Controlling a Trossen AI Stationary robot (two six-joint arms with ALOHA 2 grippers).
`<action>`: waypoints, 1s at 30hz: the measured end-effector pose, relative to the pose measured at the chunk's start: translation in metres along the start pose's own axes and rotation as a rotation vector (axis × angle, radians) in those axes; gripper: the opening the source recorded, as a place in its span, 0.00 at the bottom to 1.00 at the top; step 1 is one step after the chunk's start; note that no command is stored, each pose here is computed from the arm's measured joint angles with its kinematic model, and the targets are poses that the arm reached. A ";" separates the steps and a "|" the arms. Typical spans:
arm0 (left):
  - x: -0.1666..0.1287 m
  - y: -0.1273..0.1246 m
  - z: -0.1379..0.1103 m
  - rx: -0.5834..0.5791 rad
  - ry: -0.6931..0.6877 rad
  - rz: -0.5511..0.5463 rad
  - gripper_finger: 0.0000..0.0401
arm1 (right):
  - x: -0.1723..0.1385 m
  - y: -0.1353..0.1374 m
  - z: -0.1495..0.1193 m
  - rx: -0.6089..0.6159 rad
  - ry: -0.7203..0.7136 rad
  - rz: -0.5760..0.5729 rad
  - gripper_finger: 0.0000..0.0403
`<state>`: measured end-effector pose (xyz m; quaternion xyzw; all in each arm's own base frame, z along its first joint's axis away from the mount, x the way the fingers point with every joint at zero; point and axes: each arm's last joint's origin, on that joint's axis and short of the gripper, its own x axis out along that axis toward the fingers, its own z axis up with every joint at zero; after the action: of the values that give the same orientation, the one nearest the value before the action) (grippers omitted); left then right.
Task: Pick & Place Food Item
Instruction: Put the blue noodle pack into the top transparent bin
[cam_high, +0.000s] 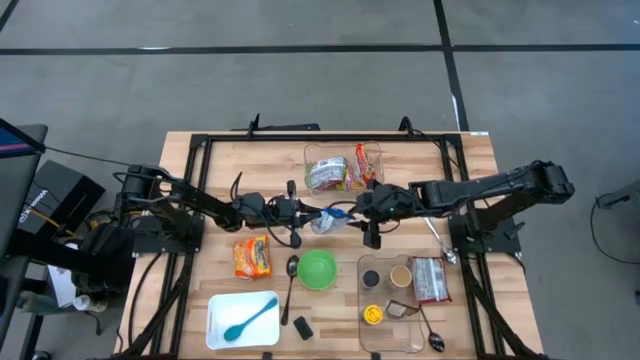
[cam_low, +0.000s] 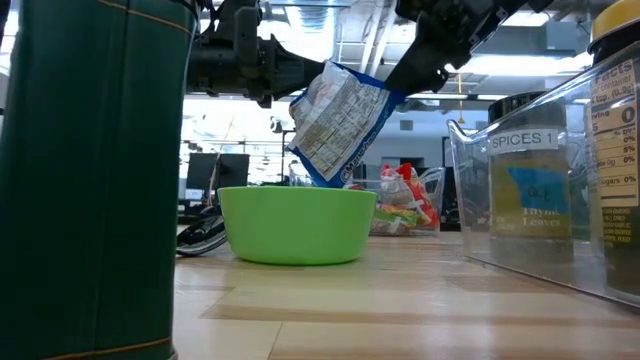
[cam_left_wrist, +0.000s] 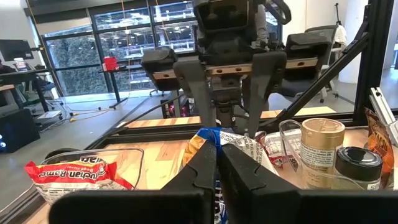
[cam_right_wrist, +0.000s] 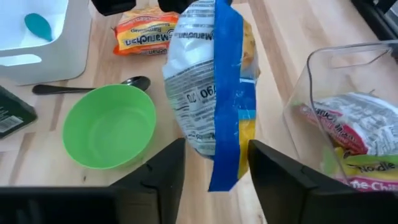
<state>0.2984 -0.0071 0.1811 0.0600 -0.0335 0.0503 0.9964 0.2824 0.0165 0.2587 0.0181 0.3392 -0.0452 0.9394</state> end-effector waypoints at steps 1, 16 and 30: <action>0.000 0.000 0.000 0.000 0.000 0.000 0.01 | 0.000 0.000 0.000 0.008 0.003 0.000 0.40; 0.000 0.000 0.000 0.000 0.001 0.000 0.00 | 0.007 -0.004 -0.002 0.029 0.022 -0.025 0.42; 0.000 0.000 0.000 0.000 0.000 0.000 0.01 | 0.007 -0.009 -0.001 0.033 0.019 -0.030 0.56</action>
<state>0.2983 -0.0071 0.1812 0.0598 -0.0335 0.0502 0.9964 0.2861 0.0068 0.2534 0.0290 0.3477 -0.0645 0.9349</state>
